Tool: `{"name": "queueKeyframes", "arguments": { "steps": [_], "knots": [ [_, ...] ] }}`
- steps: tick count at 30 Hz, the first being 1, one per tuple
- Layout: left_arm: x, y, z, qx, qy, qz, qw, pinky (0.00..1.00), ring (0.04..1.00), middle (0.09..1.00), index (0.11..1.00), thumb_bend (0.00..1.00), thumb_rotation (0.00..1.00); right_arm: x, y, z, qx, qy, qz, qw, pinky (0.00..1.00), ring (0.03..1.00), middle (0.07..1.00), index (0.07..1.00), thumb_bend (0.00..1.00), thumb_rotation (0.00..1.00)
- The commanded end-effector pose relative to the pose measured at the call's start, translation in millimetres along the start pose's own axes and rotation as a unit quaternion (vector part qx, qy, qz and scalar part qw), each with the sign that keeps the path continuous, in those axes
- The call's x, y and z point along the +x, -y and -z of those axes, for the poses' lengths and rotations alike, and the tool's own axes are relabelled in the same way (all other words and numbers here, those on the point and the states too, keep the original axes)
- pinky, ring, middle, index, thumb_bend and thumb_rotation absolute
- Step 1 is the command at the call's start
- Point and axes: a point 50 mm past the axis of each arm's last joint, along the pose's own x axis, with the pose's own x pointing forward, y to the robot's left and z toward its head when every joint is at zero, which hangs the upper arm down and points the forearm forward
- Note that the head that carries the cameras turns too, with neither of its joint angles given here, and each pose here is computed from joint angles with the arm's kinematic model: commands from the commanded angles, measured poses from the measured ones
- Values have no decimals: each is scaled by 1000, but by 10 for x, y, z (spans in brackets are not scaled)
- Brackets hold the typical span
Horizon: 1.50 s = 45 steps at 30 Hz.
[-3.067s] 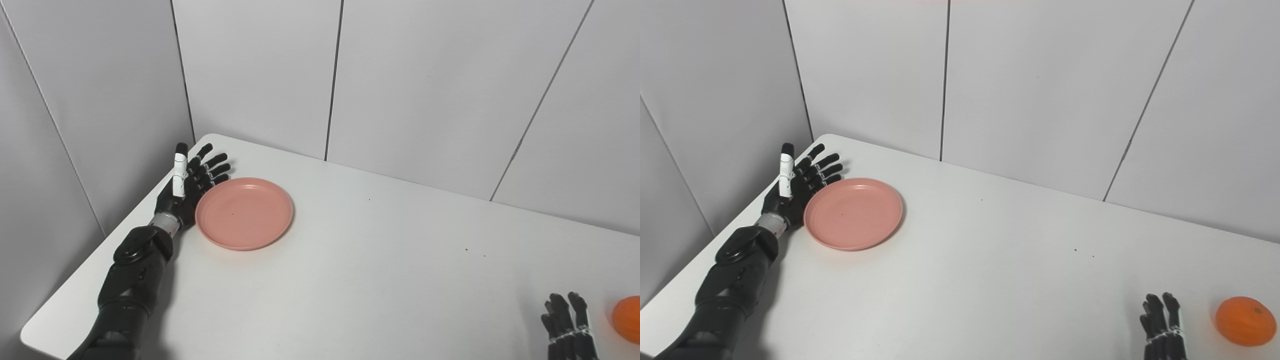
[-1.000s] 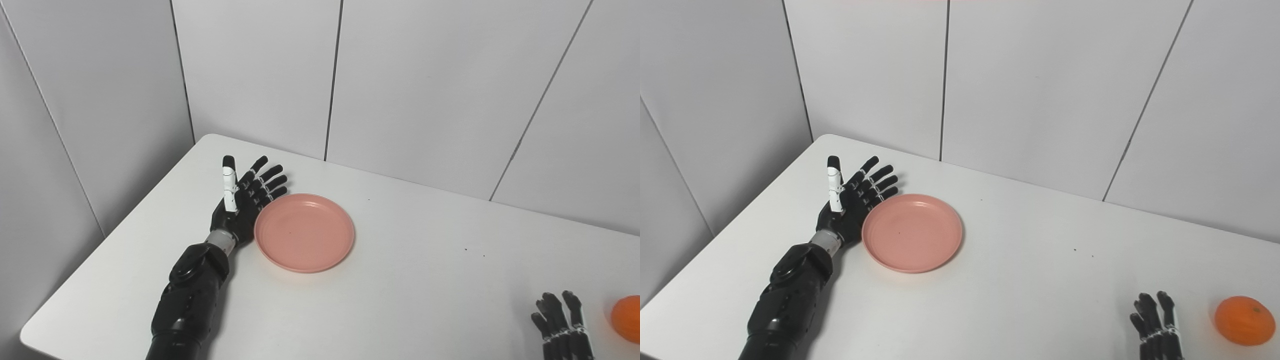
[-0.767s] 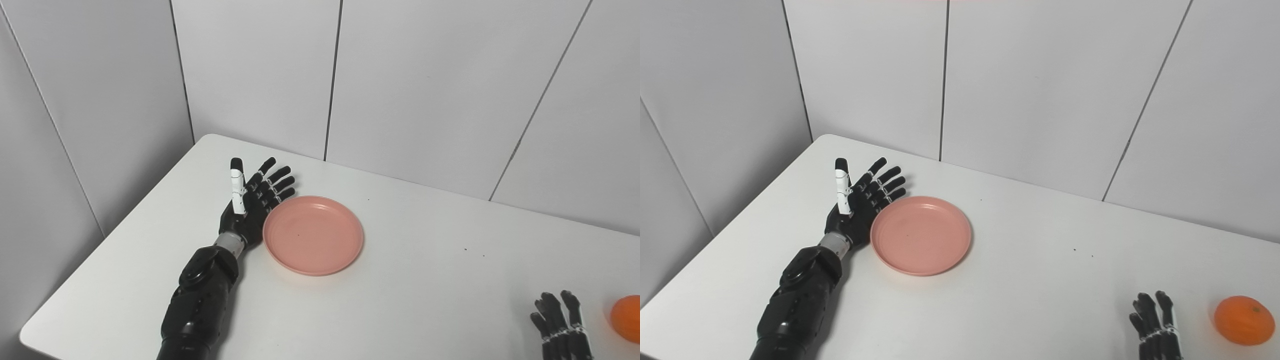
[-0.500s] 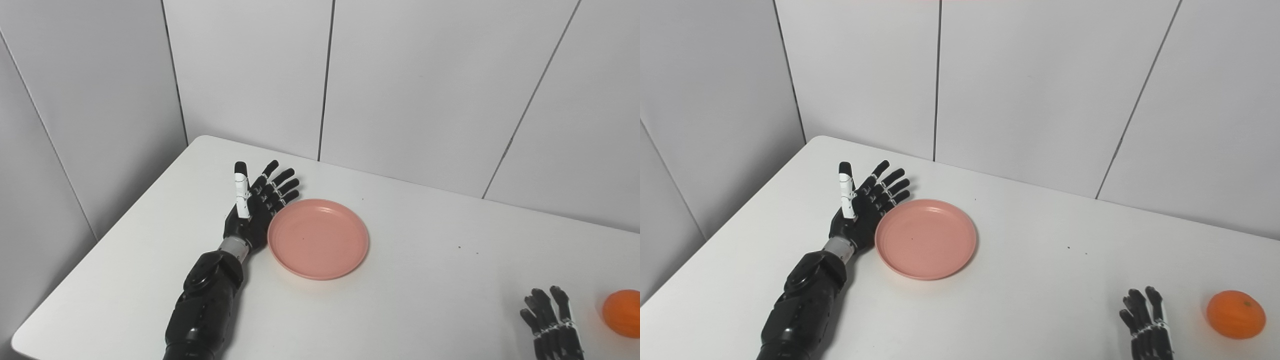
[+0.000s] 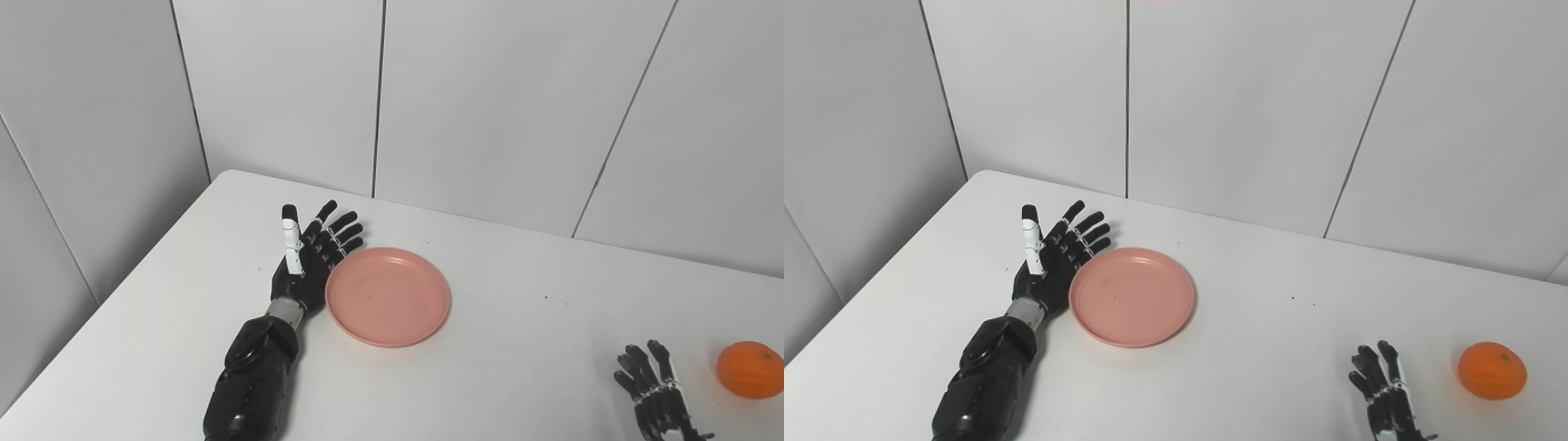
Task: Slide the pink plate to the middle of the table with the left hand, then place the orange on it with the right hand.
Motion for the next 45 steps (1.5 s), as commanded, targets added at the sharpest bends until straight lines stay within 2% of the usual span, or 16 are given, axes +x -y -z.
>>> {"name": "queueKeyframes", "arguments": {
  "steps": [1, 10, 14, 20, 26, 45],
  "knots": [
    [-38, 30, 81, 1, -20, -9, 1000, 827, 803, 795, 900, 1000, 990, -155, -2, 297, -7, -66, 8, 998, 875, 886, 894, 940, 813, 1000],
    [-46, 145, 113, 20, -29, -24, 999, 806, 793, 788, 893, 1000, 1000, -106, -88, 260, -5, -61, 5, 998, 883, 891, 893, 937, 826, 1000],
    [-37, 216, 145, 10, -33, -27, 999, 841, 812, 803, 902, 1000, 1000, -86, -127, 231, -11, -63, 6, 998, 869, 883, 890, 935, 834, 1000],
    [-39, 327, 225, 10, -38, -33, 999, 834, 805, 799, 907, 1000, 1000, -59, -164, 201, -9, -66, 10, 998, 864, 882, 889, 933, 837, 1000],
    [-69, 403, 293, 18, -48, -52, 997, 864, 812, 805, 930, 1000, 1000, -40, -184, 171, -11, -66, 7, 998, 873, 892, 895, 937, 817, 1000],
    [-95, 539, 362, 24, -64, -41, 997, 861, 815, 808, 942, 1000, 1000, 33, -352, 111, -16, -61, 5, 998, 842, 875, 888, 936, 817, 1000]
  ]
}}
